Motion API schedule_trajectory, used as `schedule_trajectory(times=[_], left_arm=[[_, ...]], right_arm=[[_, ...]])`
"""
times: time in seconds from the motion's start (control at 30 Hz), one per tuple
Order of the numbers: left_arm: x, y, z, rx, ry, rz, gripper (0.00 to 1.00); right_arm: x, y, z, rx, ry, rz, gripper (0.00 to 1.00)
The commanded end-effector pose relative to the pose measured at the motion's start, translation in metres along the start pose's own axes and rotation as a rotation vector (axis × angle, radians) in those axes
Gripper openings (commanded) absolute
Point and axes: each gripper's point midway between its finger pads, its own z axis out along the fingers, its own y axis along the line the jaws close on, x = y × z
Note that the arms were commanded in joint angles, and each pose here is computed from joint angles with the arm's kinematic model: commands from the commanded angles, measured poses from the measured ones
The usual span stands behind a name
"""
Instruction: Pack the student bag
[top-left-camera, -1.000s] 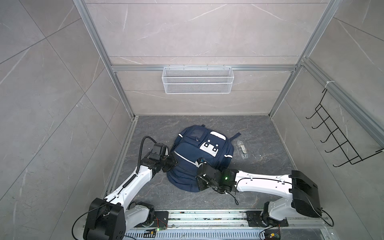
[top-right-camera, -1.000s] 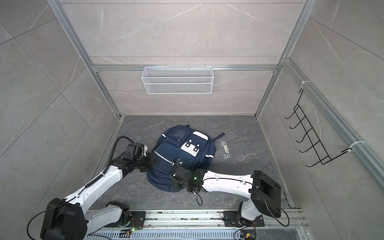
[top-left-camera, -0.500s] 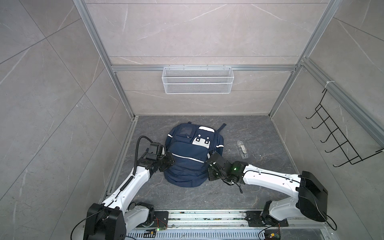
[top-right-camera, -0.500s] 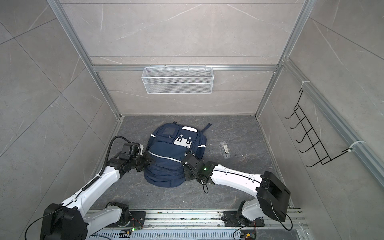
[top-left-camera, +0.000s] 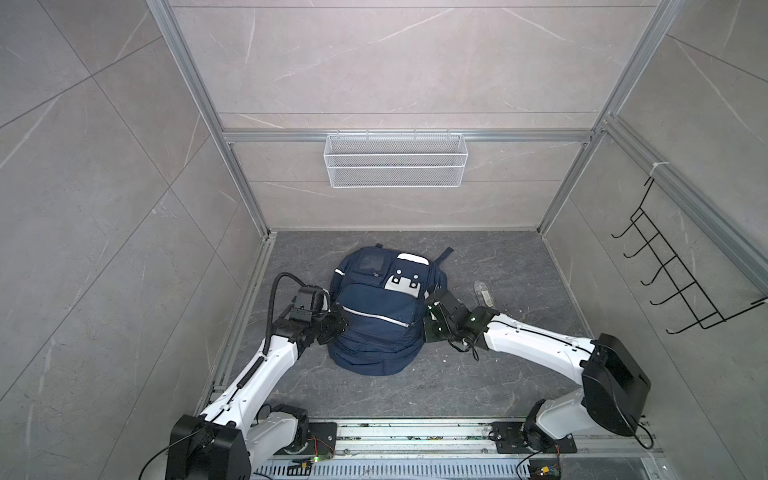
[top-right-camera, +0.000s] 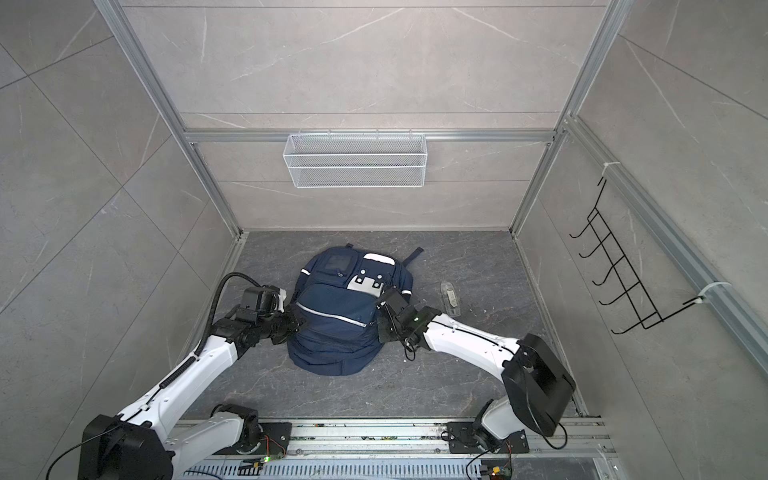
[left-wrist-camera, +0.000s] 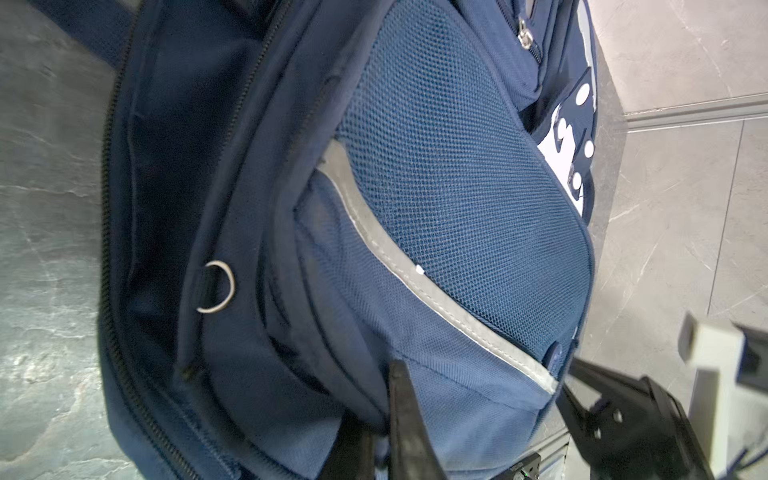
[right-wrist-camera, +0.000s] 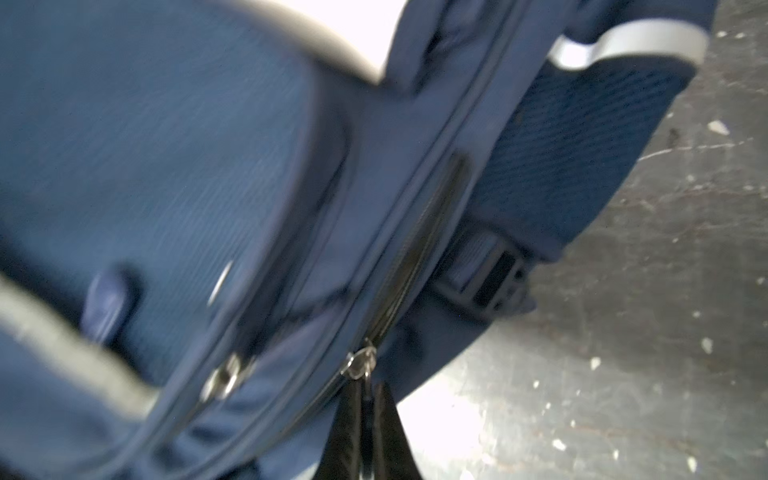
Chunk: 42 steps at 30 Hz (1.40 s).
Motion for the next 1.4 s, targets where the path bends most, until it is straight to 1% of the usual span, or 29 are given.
schedule_trajectory(times=[0.0, 0.1, 0.2, 0.4, 0.53, 0.9, 0.97, 1.07, 1.13, 1.23, 1.37], left_arm=[[0.004, 0.021, -0.009, -0.074, -0.010, 0.036, 0.00], [0.007, 0.023, -0.010, -0.076, -0.009, 0.034, 0.00], [0.009, 0.024, -0.011, -0.075, -0.009, 0.030, 0.00], [0.008, 0.022, -0.009, -0.068, -0.006, 0.029, 0.00], [0.005, 0.021, -0.008, -0.070, -0.005, 0.029, 0.00], [0.003, 0.022, -0.007, -0.080, -0.012, 0.026, 0.00], [0.003, 0.022, -0.006, -0.078, -0.010, 0.024, 0.00], [0.003, 0.020, -0.003, -0.068, 0.000, 0.021, 0.00], [0.003, 0.020, -0.001, -0.064, 0.005, 0.020, 0.00], [0.004, 0.020, 0.001, -0.060, 0.009, 0.012, 0.00], [0.007, 0.021, 0.006, -0.046, 0.017, -0.014, 0.00]], right_arm=[[-0.025, -0.040, 0.009, 0.140, 0.001, 0.042, 0.00], [-0.045, -0.047, 0.013, 0.147, -0.010, 0.073, 0.00], [-0.053, -0.052, 0.015, 0.152, -0.011, 0.092, 0.00], [-0.044, -0.055, 0.012, 0.149, -0.006, 0.099, 0.00], [-0.041, -0.063, 0.006, 0.180, -0.014, 0.085, 0.00], [-0.053, -0.066, 0.017, 0.202, -0.003, 0.068, 0.00], [-0.053, -0.063, 0.015, 0.190, 0.000, 0.070, 0.00], [-0.046, -0.055, 0.013, 0.122, 0.002, 0.074, 0.00], [-0.040, -0.048, 0.010, 0.066, 0.003, 0.073, 0.04], [-0.030, -0.046, 0.007, 0.035, 0.006, 0.075, 0.11], [-0.024, -0.047, -0.005, 0.032, 0.004, 0.057, 0.12]])
